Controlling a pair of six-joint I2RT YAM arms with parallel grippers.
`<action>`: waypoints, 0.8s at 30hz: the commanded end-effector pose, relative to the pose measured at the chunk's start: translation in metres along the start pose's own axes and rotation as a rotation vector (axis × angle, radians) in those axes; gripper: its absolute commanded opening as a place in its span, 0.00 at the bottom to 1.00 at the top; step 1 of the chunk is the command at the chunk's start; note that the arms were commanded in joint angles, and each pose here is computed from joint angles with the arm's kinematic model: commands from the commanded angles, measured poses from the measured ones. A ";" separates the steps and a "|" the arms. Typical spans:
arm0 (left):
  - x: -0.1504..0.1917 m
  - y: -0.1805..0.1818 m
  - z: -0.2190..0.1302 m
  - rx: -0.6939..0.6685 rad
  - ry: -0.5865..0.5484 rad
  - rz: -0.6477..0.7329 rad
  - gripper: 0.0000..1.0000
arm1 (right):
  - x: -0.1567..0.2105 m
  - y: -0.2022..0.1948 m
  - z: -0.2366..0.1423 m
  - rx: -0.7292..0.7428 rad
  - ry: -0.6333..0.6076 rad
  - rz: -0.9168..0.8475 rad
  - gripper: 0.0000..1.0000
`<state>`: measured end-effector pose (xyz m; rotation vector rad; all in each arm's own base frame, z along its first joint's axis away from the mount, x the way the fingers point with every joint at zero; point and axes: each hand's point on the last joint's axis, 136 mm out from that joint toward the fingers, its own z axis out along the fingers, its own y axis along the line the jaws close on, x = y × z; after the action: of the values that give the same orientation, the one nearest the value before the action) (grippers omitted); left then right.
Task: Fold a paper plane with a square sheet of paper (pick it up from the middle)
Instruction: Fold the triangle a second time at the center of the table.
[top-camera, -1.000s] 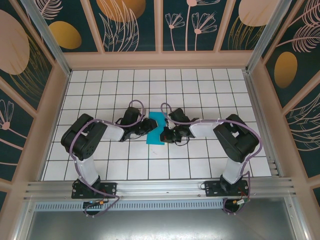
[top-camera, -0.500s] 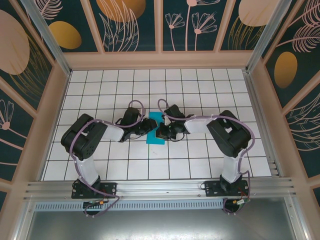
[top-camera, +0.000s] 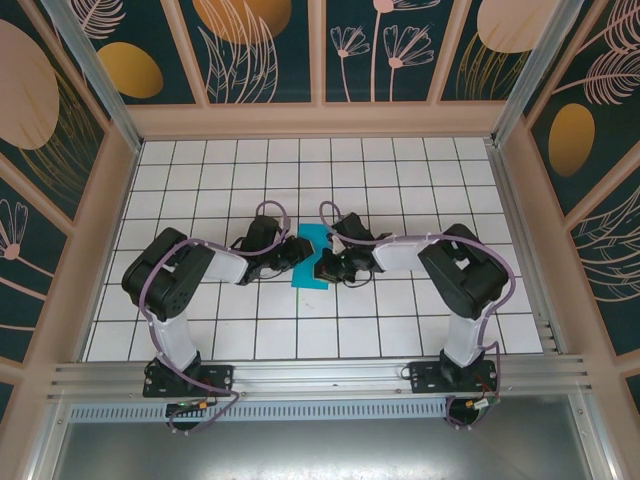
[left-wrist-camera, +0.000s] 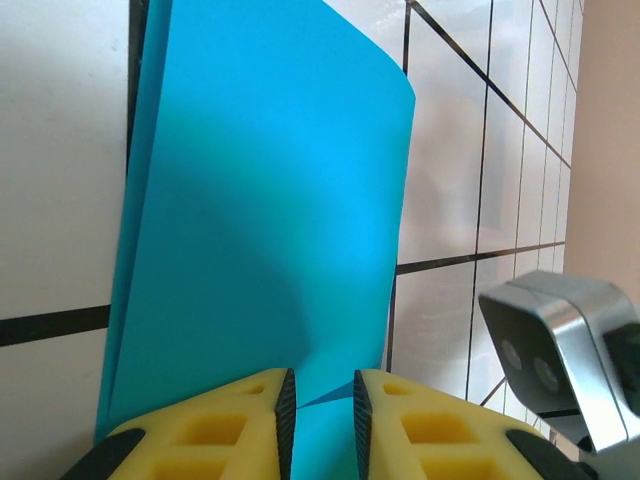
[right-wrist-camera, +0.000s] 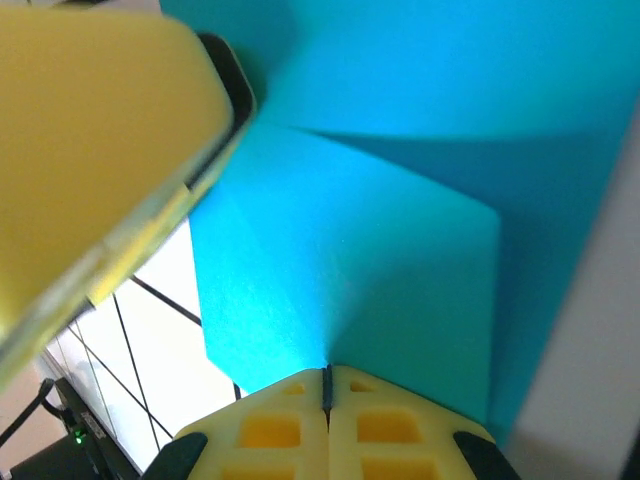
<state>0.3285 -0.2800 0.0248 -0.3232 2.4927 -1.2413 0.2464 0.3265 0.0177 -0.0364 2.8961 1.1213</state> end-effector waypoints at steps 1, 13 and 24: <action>0.015 0.049 0.000 -0.173 0.016 -0.070 0.25 | 0.021 -0.019 -0.005 0.041 0.027 0.036 0.00; 0.014 0.049 0.000 -0.178 0.019 -0.065 0.24 | 0.033 -0.026 -0.015 0.015 0.023 0.063 0.00; 0.014 0.048 0.000 -0.177 0.021 -0.061 0.24 | 0.041 -0.032 -0.029 -0.021 0.003 0.100 0.00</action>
<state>0.3286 -0.2796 0.0240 -0.3364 2.4979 -1.2372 0.2141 0.2935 0.0170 0.0504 2.8822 1.1741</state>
